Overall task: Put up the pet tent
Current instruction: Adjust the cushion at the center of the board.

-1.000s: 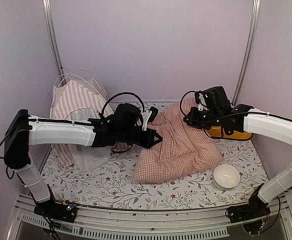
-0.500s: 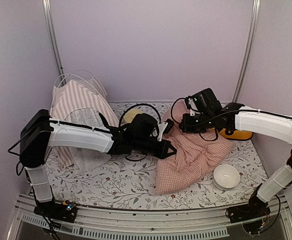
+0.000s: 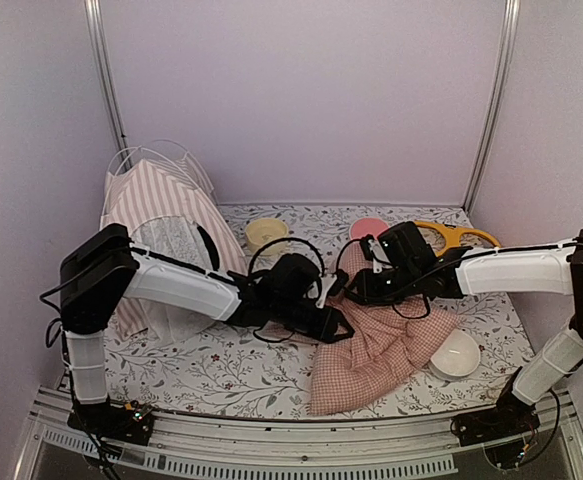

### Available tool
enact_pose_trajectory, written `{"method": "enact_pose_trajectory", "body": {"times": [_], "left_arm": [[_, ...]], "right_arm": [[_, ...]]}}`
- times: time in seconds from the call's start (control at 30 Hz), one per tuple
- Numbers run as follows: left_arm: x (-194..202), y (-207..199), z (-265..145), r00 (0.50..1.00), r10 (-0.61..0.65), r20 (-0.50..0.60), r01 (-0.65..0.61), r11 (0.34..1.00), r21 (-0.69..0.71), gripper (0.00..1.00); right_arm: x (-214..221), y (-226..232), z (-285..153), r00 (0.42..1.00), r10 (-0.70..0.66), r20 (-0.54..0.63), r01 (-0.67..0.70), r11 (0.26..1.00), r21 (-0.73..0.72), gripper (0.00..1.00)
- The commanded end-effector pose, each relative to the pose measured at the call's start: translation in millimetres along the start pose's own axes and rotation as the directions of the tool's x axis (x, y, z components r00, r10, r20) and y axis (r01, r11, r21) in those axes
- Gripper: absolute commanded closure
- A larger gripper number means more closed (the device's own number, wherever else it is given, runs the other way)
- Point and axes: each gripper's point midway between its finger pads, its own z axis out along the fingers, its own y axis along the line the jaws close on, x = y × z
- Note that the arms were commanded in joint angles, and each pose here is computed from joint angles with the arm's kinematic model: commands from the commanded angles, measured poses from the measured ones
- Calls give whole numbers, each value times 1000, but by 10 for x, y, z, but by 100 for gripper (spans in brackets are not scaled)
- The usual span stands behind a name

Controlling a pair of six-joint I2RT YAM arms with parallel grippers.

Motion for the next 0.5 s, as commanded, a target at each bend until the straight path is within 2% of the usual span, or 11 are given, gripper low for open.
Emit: {"method": "enact_pose_trajectory", "body": {"times": [0.0,0.13,0.2,0.37,0.47], "left_arm": [[-322,-316,-281,992,54,114,-60,997,49,60],[-281,-240,-445,990,74,124,-74,997,1,41],[-220,-191,-504,990,83,117,-82,997,-16,35],[-182,-161,-696,986,104,127,-99,994,-46,24],[-181,-160,-803,985,118,128,-111,992,-62,20]], "right_arm": [[102,103,1,999,-39,-20,38,999,-37,68],[44,57,-24,999,-41,-6,41,999,-20,64],[20,26,-31,999,-40,-2,40,999,-12,61],[-27,5,-46,999,-52,6,52,999,-3,52],[-40,13,-37,998,-62,4,62,998,-2,45]]}}
